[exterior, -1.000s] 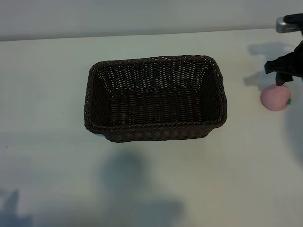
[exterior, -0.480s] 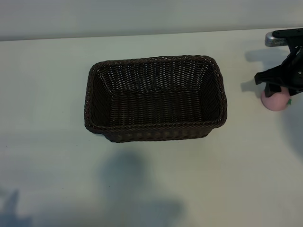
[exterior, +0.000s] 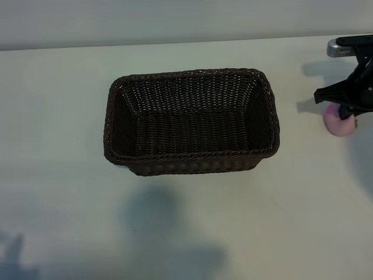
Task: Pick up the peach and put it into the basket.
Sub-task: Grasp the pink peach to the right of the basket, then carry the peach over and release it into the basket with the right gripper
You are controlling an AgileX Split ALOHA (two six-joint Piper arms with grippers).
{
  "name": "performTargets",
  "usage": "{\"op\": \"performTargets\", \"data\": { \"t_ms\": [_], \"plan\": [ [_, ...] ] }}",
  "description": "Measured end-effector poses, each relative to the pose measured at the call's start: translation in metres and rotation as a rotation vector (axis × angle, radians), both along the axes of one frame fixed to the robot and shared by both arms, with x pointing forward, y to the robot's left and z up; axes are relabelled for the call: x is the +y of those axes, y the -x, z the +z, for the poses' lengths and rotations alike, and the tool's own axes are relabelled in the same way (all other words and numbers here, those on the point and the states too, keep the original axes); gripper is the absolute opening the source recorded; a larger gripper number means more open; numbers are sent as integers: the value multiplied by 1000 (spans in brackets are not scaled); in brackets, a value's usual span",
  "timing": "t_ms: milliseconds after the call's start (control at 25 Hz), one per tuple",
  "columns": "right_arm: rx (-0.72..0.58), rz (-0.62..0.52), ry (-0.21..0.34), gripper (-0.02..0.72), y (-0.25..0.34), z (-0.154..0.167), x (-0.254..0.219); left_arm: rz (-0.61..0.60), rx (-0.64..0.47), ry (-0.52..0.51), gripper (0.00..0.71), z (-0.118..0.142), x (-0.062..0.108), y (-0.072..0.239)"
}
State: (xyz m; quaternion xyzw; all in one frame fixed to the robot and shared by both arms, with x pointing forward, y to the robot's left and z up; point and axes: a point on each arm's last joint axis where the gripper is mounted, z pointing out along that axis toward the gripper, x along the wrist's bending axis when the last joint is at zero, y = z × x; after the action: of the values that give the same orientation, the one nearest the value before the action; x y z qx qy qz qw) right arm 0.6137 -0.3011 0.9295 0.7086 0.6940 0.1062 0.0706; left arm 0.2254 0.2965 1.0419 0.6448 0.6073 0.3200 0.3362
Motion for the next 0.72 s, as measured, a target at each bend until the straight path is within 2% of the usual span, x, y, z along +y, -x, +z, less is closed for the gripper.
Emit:
{"op": "performTargets", "data": {
  "t_ms": [120, 480, 720],
  "plan": [
    [-5, 3, -2, 47, 4, 18, 0, 0, 0, 0, 584, 0, 0, 0],
    [-103, 22, -8, 47, 13, 118, 2, 1, 0, 1, 584, 0, 0, 0],
    [-91, 51, -11, 47, 18, 139, 10, 0, 0, 0, 584, 0, 0, 0]
  ]
}}
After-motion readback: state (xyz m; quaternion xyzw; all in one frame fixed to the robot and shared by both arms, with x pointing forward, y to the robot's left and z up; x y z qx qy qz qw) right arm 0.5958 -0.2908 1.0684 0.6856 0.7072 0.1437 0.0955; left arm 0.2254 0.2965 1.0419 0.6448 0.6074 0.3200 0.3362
